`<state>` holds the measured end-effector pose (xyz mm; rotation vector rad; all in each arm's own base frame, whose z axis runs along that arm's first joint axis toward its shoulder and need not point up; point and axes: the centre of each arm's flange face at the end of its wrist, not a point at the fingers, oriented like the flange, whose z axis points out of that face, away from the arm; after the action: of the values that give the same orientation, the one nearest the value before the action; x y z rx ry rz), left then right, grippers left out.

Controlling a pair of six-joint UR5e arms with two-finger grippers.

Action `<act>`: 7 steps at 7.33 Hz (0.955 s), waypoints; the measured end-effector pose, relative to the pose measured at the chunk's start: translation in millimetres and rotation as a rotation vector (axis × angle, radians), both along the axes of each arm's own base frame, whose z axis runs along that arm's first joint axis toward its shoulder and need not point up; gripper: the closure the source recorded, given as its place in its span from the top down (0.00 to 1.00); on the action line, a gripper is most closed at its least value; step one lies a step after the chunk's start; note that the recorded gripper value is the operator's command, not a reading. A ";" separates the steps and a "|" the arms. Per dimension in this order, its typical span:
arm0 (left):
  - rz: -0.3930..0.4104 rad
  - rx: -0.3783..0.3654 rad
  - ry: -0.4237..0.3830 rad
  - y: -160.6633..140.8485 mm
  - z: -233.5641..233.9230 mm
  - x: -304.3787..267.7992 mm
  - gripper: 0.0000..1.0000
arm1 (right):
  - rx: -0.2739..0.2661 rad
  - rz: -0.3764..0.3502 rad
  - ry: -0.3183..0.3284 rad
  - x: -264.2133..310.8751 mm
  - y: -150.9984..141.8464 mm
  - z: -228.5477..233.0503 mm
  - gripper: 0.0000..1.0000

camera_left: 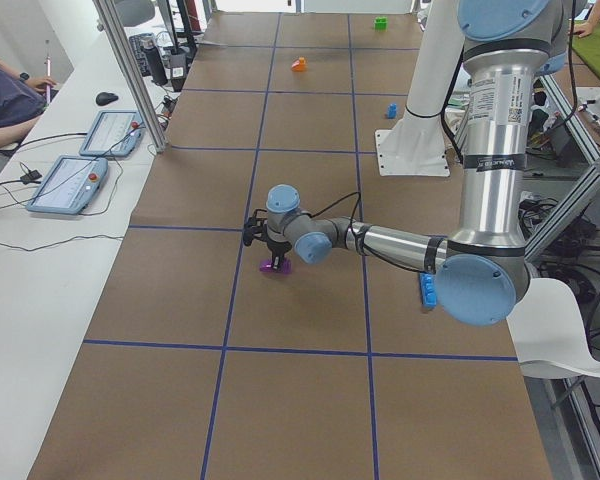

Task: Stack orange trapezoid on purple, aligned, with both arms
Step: 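Close the left gripper on the purple block and lift it, then carry the purple block with the left gripper to the table center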

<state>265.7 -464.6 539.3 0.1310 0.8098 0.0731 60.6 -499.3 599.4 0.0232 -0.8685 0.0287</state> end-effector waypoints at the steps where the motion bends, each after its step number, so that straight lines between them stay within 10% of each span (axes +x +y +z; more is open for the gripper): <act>1: 0.013 -0.023 0.004 -3.7 -40.2 3.9 0.00 | -0.001 0.001 0.000 -0.2 -0.2 -0.3 1.00; 7: 0.093 0.028 0.055 -59.9 -349.9 193.8 0.00 | 0.024 -0.036 -0.001 -22.0 -15.0 -15.9 1.00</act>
<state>459.5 -524.5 189.3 0.1224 0.8699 0.1690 38.6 -514.3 583.4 0.0299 -0.8697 -0.0152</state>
